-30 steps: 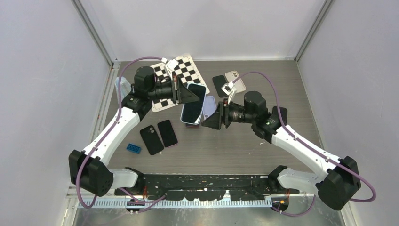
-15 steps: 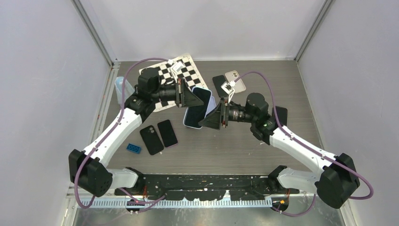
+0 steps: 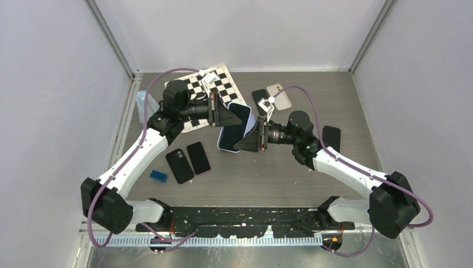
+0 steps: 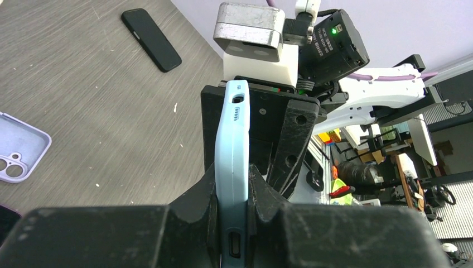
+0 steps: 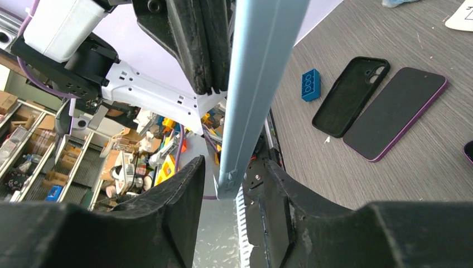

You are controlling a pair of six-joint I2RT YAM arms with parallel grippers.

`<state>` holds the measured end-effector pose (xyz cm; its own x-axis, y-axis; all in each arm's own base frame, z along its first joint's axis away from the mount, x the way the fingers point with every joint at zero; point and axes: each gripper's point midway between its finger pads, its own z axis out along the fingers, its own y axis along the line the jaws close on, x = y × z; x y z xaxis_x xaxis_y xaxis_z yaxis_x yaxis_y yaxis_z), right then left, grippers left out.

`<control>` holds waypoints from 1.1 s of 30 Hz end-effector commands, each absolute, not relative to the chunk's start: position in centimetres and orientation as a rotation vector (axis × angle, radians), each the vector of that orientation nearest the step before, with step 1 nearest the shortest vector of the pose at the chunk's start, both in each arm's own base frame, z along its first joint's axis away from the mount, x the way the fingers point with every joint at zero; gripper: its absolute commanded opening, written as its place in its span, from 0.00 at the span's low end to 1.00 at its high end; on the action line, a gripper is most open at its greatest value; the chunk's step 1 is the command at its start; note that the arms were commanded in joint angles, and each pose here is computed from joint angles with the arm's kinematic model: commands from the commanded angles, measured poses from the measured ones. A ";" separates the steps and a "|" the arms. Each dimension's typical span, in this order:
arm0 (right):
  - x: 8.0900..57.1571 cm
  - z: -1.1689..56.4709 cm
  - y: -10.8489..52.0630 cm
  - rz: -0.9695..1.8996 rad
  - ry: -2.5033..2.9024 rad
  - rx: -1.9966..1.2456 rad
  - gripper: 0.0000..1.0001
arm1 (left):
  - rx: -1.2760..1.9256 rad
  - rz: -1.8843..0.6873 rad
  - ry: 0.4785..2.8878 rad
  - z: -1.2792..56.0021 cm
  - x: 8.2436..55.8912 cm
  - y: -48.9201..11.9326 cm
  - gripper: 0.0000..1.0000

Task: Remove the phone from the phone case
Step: Remove the phone case from the phone.

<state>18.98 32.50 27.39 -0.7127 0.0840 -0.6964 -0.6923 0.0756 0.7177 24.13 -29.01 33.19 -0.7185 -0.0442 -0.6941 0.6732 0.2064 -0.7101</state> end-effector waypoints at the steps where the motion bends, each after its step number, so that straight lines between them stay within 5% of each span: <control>1: 18.5 28.0 32.6 1.717 1.703 -0.660 0.49 | 0.649 -1.542 1.710 38.2 23.3 -28.7 0.00; 12: 17.9 26.9 32.6 1.731 1.718 -0.701 0.47 | 0.615 -1.494 1.693 38.5 23.7 -28.4 0.00; 24: 18.4 27.7 32.3 1.678 1.682 -0.685 0.15 | 0.594 -1.503 1.701 38.9 23.5 -28.2 0.00; 33: 19.1 27.7 32.5 1.559 1.650 -0.805 0.01 | 0.195 -1.601 2.012 36.6 26.2 -29.0 0.00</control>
